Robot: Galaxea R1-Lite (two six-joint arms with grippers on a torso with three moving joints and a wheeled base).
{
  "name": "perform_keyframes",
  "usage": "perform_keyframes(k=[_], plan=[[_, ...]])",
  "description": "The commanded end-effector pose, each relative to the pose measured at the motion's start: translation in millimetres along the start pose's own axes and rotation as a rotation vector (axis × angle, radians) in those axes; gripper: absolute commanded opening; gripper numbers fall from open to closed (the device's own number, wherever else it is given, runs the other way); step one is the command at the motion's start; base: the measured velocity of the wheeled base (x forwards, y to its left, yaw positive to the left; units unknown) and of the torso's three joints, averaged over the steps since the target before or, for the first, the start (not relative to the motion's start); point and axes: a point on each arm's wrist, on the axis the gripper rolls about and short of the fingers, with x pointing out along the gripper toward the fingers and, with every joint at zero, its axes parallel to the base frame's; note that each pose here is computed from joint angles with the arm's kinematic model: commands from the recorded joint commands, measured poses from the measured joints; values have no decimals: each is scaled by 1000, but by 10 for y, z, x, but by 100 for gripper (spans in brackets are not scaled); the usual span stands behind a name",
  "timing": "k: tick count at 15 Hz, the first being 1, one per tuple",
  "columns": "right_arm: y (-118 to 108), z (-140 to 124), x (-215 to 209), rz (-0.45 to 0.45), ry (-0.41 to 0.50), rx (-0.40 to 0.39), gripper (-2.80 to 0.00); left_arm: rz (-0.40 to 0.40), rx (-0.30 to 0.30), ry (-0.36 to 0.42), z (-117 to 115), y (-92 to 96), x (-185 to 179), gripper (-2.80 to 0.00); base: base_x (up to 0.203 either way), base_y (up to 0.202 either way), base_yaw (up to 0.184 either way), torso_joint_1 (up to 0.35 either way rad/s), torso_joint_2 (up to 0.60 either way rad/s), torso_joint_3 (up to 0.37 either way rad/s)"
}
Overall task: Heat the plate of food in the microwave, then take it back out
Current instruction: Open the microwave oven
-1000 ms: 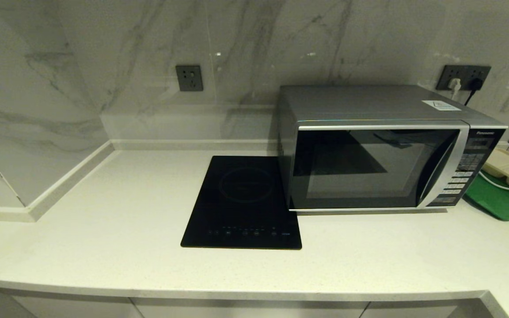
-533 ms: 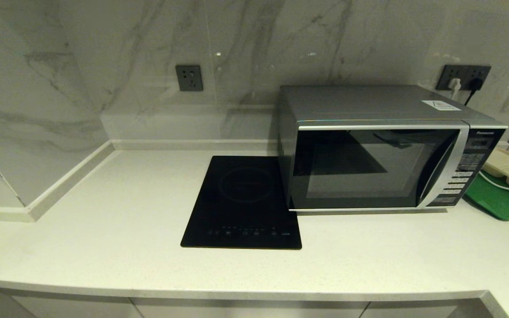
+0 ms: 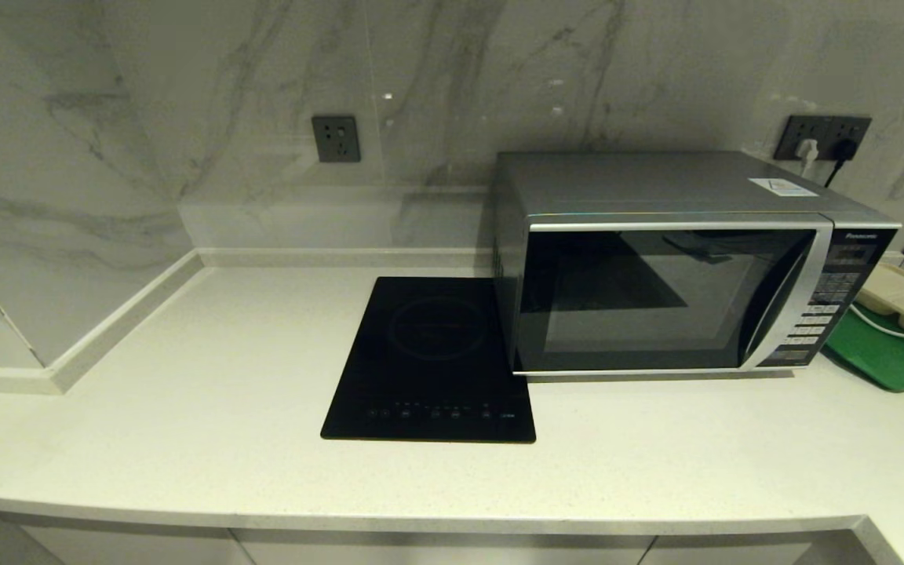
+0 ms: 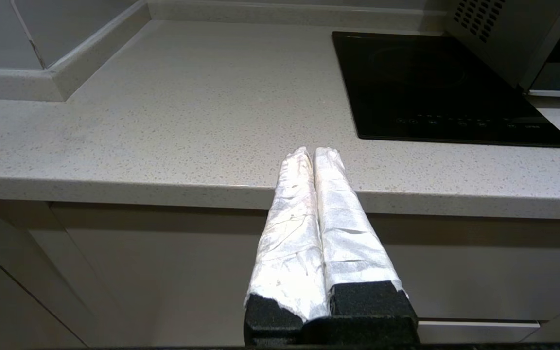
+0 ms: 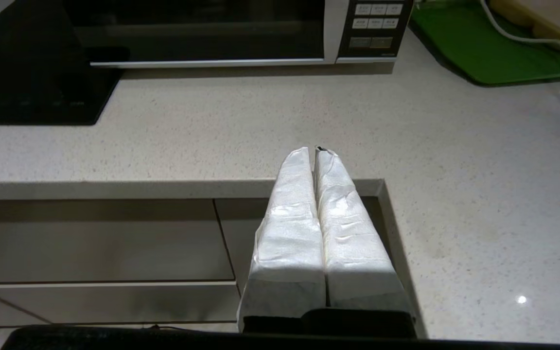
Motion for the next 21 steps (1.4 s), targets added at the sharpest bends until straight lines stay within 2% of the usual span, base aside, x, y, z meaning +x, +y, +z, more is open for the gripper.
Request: perform_keyframes(k=[1, 4, 6, 9, 13, 15, 17, 21], plan=[[25, 422, 351, -68, 129, -52, -280, 0, -1, -1, 0, 0, 0, -280, 0, 0, 0, 0, 0, 0], [37, 941, 817, -235, 96, -210, -280, 0, -1, -1, 0, 0, 0, -280, 0, 0, 0, 0, 0, 0], [48, 1289, 1136, -363, 57, -255, -280, 0, -1, -1, 0, 0, 0, -280, 0, 0, 0, 0, 0, 0], [75, 1498, 1574, -442, 83, -285, -280, 0, -1, -1, 0, 0, 0, -280, 0, 0, 0, 0, 0, 0], [244, 1442, 2107, -484, 144, -310, -280, 0, -1, -1, 0, 0, 0, -280, 0, 0, 0, 0, 0, 0], [476, 1354, 2411, -535, 141, -329, -280, 0, -1, 1, -1, 0, 0, -280, 0, 0, 0, 0, 0, 0], [704, 1245, 2595, -546, 140, -345, -280, 0, -1, -1, 0, 0, 0, -280, 0, 0, 0, 0, 0, 0], [861, 972, 2951, -548, 187, -351, -280, 0, -1, -1, 0, 0, 0, -280, 0, 0, 0, 0, 0, 0]])
